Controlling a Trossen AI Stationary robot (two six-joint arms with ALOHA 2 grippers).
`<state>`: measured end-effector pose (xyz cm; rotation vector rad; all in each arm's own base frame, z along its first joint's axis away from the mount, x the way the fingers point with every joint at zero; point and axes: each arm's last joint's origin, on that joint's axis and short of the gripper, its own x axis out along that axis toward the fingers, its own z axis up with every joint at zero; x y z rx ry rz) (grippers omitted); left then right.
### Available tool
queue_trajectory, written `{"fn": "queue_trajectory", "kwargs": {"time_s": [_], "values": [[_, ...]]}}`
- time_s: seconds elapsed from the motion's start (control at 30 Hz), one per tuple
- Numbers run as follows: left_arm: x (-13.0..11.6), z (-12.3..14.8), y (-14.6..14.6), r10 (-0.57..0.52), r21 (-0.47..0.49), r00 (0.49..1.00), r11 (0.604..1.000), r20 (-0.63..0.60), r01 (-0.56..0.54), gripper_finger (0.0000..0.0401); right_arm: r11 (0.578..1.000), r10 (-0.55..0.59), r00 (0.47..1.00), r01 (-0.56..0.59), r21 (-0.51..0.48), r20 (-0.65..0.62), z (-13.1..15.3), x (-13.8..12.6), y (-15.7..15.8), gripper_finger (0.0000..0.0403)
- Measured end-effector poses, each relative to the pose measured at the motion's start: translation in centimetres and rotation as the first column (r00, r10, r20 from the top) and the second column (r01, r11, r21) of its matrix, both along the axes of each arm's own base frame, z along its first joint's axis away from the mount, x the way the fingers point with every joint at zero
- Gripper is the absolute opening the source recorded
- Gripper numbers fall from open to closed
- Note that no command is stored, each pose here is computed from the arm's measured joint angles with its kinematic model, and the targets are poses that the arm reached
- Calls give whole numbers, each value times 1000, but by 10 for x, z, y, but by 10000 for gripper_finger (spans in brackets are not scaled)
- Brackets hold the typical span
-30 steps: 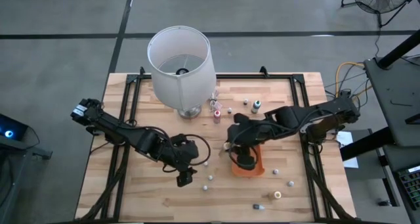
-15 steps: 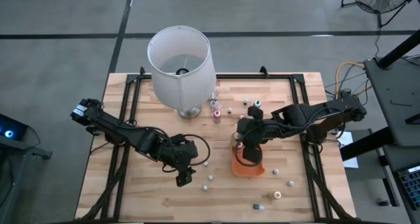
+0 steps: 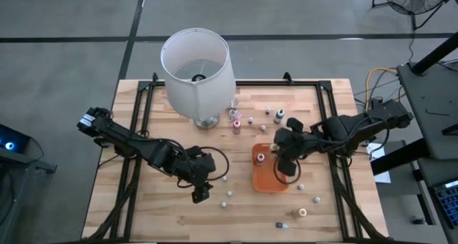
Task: Pick & Place food coloring
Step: Put the big food coloring bottle into the orange bin
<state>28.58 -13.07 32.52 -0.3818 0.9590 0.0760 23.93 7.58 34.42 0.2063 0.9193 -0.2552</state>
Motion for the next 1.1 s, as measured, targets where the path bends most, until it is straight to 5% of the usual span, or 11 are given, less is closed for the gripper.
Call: {"fn": "queue_trajectory", "kwargs": {"time_s": [0.37,0.77,1.1], "values": [[-2,-11,1,39,-9,998,999,-40,-39,259,996,86,996,-86,8,2,-51,4,25,111],[-2,-11,1,55,-21,998,998,-41,-56,259,994,-32,999,27,110,41,-89,4,28,111],[-2,-11,1,53,-19,998,998,-41,-54,259,996,-37,999,40,82,-36,-115,15,35,111]]}}
